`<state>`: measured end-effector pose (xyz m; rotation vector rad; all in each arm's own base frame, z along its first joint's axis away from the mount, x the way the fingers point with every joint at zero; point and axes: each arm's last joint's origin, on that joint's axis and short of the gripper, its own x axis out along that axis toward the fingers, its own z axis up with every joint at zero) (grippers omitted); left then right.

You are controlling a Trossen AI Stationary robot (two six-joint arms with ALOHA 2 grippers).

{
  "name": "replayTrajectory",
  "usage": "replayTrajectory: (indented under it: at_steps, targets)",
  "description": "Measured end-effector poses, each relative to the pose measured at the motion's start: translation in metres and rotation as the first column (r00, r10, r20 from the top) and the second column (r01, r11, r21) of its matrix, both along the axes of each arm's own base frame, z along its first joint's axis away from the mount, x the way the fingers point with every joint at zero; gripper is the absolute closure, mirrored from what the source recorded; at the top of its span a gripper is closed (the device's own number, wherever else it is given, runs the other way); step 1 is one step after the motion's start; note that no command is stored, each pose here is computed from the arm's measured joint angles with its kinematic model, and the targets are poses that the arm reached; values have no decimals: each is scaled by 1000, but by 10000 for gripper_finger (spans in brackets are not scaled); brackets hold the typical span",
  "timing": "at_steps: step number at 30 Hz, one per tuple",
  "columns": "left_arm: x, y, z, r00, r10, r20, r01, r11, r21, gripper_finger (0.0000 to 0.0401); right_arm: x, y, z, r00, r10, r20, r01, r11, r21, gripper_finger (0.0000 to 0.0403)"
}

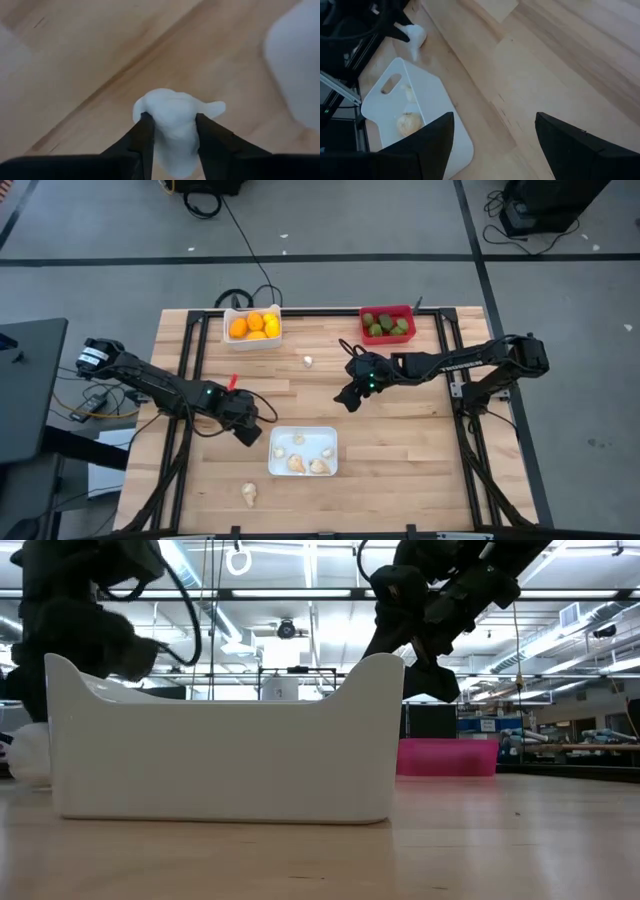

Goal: Sort produce into baskets
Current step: Put the white garlic into the bottom white bin

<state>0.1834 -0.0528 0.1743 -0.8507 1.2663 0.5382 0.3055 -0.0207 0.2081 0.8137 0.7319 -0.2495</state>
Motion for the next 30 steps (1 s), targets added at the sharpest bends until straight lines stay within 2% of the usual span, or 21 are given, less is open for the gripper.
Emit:
replayTrajectory:
  at_steps: [7,12,17,20,23,26,30]
  targets:
    - [20,-1,47,978,-101,182,100,995,15,271,0,0,0,1000,2,1,-2,1000,1,115]
    - [34,2,93,924,-131,358,99,989,107,269,0,0,0,1000,1,5,-1,1000,1,115]
    - [42,3,123,873,-190,450,106,973,205,269,0,0,1,1000,-2,7,2,1000,5,115]
    - [43,3,128,861,-203,466,101,967,233,269,1,1,1,1000,-1,7,1,1000,12,115]
    - [49,2,132,828,-201,524,90,969,230,269,1,2,1,1000,3,7,-3,1000,12,115]
    - [65,-3,131,781,-209,588,86,969,229,269,1,2,1,1000,4,7,-4,1000,13,115]
    - [93,-12,116,749,-223,624,121,972,201,269,0,1,0,999,-32,1,32,999,14,115]
